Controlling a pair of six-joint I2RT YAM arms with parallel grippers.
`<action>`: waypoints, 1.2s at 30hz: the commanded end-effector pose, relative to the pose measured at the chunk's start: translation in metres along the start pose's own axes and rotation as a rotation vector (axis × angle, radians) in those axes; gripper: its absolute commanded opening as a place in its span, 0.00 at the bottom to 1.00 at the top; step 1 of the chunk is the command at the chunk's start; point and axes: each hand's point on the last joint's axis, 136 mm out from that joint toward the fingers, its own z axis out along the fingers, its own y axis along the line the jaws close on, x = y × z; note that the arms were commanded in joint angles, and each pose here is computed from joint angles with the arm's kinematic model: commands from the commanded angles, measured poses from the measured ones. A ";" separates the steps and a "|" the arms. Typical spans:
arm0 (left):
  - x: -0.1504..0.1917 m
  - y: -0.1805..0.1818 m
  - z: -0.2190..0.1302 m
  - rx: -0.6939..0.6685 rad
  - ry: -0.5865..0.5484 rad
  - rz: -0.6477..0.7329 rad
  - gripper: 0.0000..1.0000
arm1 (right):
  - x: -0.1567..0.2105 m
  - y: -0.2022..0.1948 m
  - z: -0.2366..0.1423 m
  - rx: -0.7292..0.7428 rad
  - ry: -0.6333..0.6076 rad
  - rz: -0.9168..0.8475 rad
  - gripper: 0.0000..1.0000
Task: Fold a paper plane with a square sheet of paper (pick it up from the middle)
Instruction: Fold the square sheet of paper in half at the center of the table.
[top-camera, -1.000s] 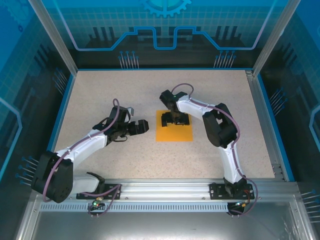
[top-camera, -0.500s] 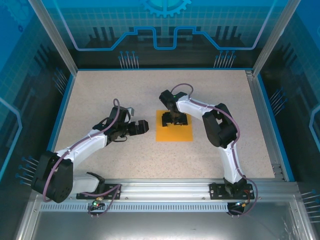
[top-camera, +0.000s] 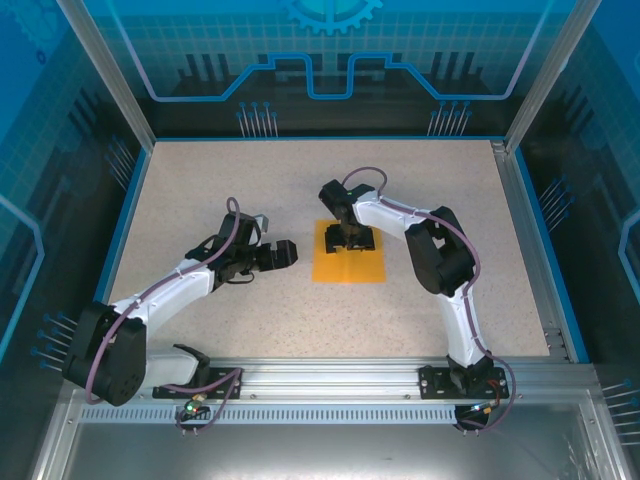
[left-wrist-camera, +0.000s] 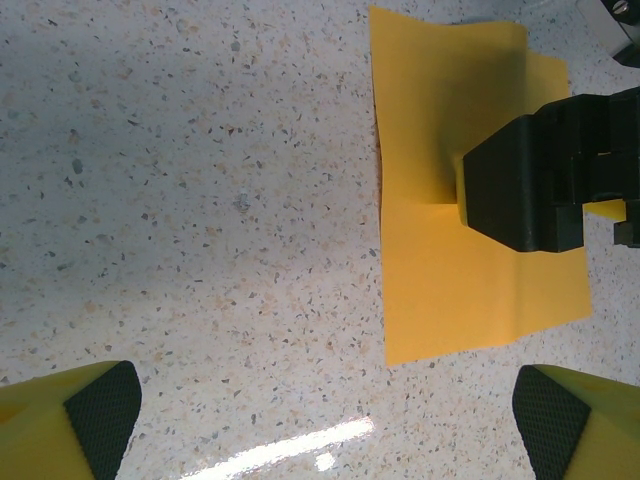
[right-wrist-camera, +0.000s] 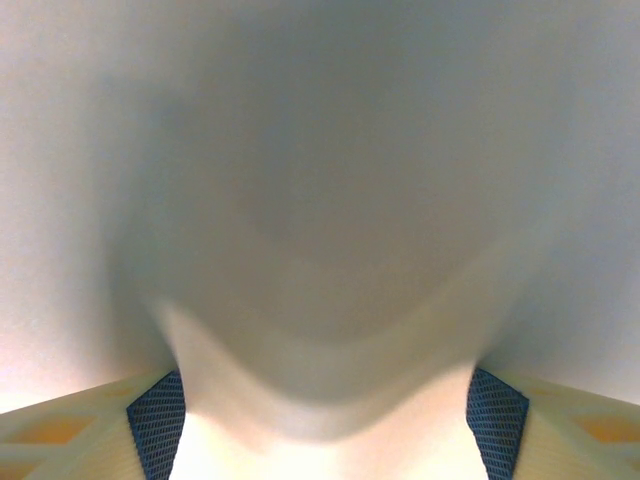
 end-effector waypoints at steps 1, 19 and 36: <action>-0.004 -0.005 -0.004 0.002 0.000 0.023 0.99 | 0.015 -0.001 0.022 -0.004 0.065 -0.013 0.74; -0.008 -0.007 -0.009 0.006 -0.018 -0.009 0.99 | -0.001 0.013 -0.057 -0.231 -0.087 -0.044 0.25; -0.024 -0.041 0.000 0.336 0.094 -0.202 0.99 | 0.008 0.053 -0.083 -0.938 -0.014 0.041 0.36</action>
